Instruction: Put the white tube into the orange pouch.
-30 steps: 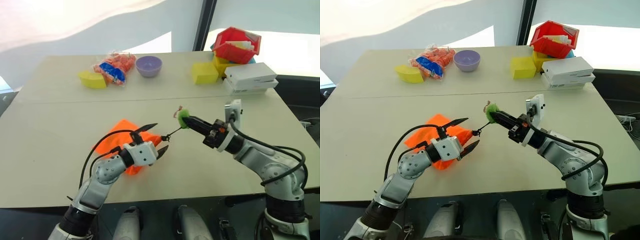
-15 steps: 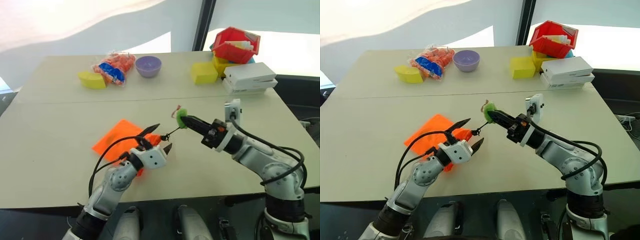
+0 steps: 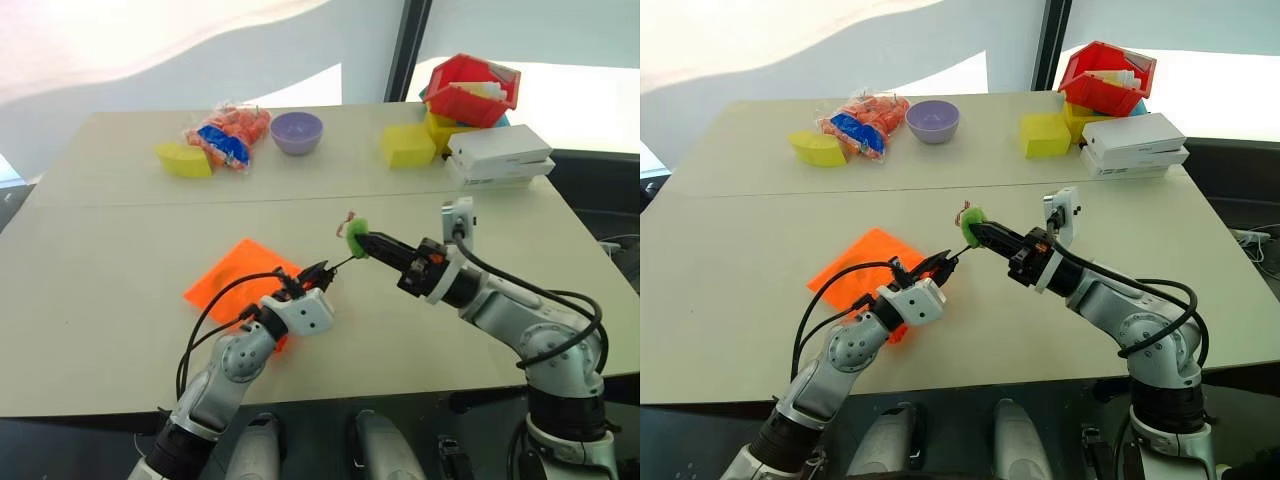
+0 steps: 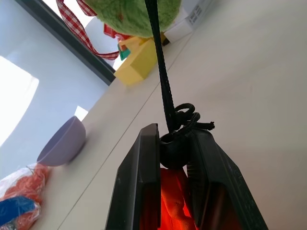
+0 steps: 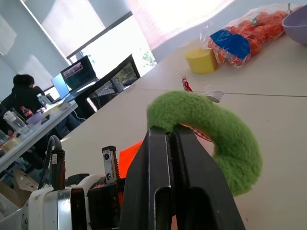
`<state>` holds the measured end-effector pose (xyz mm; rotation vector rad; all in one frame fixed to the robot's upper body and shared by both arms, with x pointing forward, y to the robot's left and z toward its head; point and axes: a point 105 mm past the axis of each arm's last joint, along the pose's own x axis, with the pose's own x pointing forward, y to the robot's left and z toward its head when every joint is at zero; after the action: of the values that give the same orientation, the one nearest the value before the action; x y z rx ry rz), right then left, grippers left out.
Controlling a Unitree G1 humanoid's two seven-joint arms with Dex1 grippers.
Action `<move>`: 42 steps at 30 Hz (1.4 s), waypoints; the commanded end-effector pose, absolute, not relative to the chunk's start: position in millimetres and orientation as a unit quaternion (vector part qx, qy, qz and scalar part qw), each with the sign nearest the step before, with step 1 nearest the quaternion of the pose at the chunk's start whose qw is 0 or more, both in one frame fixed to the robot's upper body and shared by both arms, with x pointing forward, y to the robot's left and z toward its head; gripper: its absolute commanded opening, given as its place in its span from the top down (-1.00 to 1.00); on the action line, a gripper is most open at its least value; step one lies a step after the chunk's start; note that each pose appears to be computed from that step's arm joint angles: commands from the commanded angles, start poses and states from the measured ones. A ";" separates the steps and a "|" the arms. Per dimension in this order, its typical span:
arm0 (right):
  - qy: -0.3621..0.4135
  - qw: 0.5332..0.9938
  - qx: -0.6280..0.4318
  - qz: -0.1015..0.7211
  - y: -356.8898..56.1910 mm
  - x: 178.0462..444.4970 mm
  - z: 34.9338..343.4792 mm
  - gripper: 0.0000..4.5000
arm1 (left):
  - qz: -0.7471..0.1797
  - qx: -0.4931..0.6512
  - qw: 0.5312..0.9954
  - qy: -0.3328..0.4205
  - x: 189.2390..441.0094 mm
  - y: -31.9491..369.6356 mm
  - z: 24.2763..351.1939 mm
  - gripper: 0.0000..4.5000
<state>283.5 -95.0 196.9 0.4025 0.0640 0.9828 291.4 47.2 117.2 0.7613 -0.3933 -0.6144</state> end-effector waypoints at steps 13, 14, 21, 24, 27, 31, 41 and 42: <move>-0.004 0.908 0.163 0.386 -120.6 305.7 200.1 1.00 | -0.328 0.344 0.869 -0.138 285.0 78.0 111.7 0.90; -0.002 0.922 0.157 0.354 -130.5 315.0 196.0 1.00 | -0.335 0.343 0.868 -0.127 281.7 84.4 109.2 0.90; 0.005 0.947 0.143 0.289 -150.4 337.4 182.7 1.00 | -0.354 0.340 0.867 -0.084 267.6 108.9 103.4 0.90; 0.020 0.943 0.116 0.313 -137.4 335.1 174.2 1.00 | -0.362 0.303 0.878 -0.080 264.9 106.9 104.7 0.90; 0.032 0.934 0.102 0.340 -127.7 329.8 168.9 0.73 | -0.371 0.264 0.887 -0.080 262.7 105.4 109.9 0.44; 0.045 0.933 0.063 0.351 -124.8 325.5 160.5 -0.13 | -0.387 0.215 0.892 -0.089 255.9 107.0 121.5 -0.44; 0.052 0.937 0.001 0.347 -154.5 315.6 137.3 -0.84 | -0.280 0.066 0.957 -0.031 261.8 183.6 137.0 -1.00; 0.051 0.937 0.002 0.346 -157.3 315.3 136.6 -0.84 | -0.264 0.065 0.962 -0.025 263.1 192.2 135.2 -1.00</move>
<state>314.6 -151.0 124.6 0.0202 0.1607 0.7109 262.7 180.0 129.8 0.1408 -0.0435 -0.5835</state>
